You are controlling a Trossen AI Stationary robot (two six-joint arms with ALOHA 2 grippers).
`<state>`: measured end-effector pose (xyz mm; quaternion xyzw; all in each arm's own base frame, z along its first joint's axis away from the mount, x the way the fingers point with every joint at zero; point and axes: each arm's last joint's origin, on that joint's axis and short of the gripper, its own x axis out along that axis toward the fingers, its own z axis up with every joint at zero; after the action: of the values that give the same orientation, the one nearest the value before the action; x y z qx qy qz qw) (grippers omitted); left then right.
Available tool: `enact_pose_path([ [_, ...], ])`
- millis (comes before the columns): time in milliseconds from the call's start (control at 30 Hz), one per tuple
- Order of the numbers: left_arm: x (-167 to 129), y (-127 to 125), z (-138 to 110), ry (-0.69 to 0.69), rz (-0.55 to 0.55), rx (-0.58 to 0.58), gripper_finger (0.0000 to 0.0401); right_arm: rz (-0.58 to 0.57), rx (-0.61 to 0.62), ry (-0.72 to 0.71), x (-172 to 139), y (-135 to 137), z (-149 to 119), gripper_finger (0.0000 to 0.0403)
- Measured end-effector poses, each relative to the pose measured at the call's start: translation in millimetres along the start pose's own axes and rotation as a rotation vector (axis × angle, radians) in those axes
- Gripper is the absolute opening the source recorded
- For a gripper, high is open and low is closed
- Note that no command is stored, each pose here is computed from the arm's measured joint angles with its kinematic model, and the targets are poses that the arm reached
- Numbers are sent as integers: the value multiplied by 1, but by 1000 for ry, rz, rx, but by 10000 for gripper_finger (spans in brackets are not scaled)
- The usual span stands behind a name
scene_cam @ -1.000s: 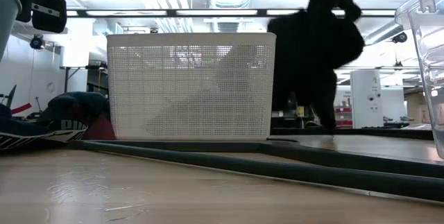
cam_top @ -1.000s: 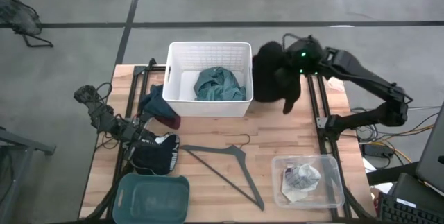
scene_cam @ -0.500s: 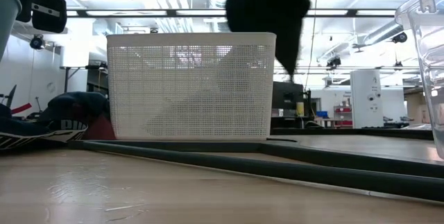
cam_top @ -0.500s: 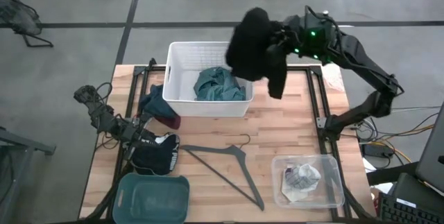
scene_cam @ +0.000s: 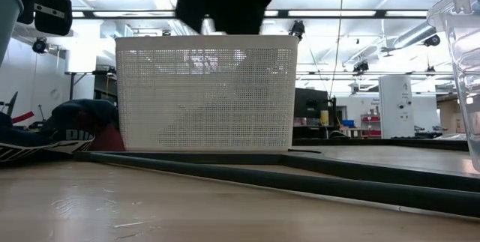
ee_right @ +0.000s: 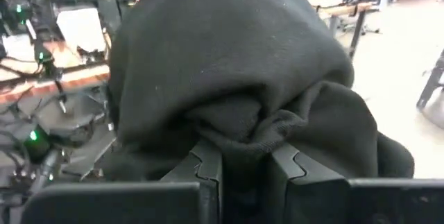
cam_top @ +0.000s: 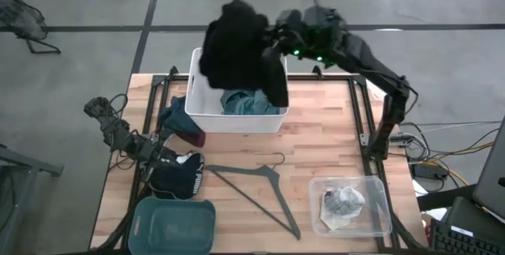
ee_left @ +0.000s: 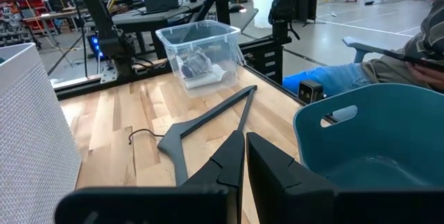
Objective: Pick & Place Cloths
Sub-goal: Put the black shirt into the white laundry bin
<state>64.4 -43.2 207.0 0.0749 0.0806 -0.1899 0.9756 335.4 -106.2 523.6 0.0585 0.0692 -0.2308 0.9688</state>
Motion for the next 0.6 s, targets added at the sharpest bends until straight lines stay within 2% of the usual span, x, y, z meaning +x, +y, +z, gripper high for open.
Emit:
enact_pose_path([
  [100, 0, 0, 0, 0, 0, 0, 23, -1, -7, 84, 16, 1, -16, 41],
  [233, 0, 0, 0, 1, 0, 0, 23, -35, -21, 284, 33, 0, -45, 41],
  [433, 0, 0, 0, 1, 1, 0, 23, -78, -58, 599, 65, 0, -104, 41],
  [600, 0, 0, 0, 1, 0, 0, 23, -88, -117, 744, 99, 0, -152, 41],
])
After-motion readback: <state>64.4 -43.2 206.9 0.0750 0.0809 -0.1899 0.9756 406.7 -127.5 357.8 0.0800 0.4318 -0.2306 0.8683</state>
